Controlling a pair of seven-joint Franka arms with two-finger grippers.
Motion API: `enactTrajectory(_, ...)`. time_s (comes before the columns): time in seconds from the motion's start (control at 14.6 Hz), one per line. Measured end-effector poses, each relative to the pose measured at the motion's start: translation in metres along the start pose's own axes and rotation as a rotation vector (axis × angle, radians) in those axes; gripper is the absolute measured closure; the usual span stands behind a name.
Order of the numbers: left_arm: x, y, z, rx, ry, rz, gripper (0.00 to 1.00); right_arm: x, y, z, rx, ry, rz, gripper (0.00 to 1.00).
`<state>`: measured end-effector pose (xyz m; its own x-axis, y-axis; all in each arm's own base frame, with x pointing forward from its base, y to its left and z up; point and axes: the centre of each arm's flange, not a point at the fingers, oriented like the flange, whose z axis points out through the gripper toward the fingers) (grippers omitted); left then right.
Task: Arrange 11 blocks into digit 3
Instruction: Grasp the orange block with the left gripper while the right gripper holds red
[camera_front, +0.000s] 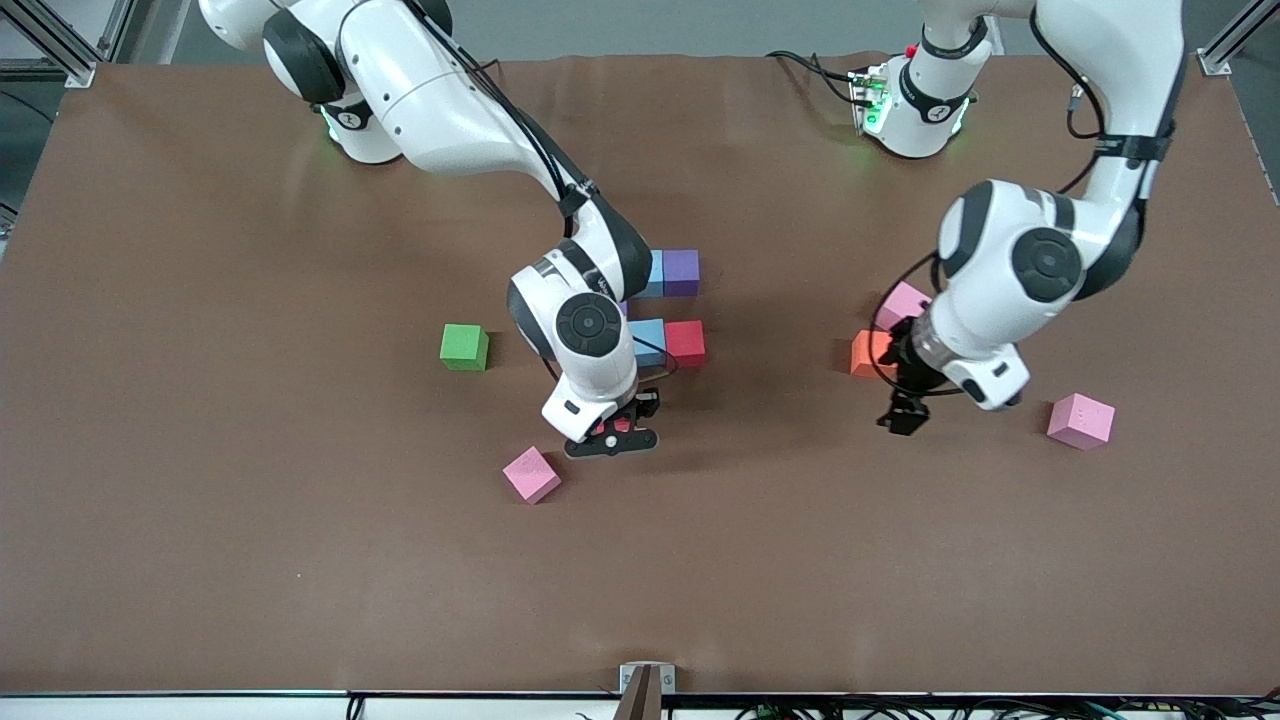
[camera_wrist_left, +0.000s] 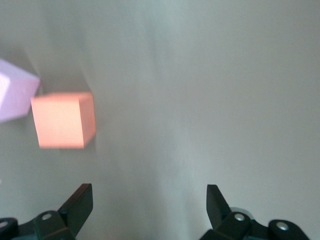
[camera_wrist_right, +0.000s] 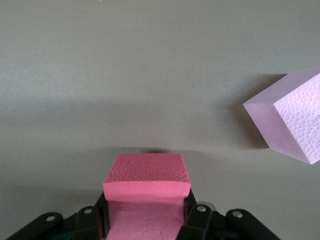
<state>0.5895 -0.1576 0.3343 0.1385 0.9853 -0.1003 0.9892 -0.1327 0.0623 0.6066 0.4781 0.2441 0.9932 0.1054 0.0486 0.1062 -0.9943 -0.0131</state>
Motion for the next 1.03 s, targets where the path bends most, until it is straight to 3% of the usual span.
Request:
enactTrajectory(0.41,0.042,-0.017,0.029,0.069,0.008,-0.063,0.01,-0.001,0.001,0.017,-0.023,-0.008,-0.01,0.44)
enactTrajectory(1.03,0.04,-0.059,0.073,0.184,0.006,0.034,0.03,-0.005,-0.004,0.019,-0.022,-0.015,-0.02,0.44)
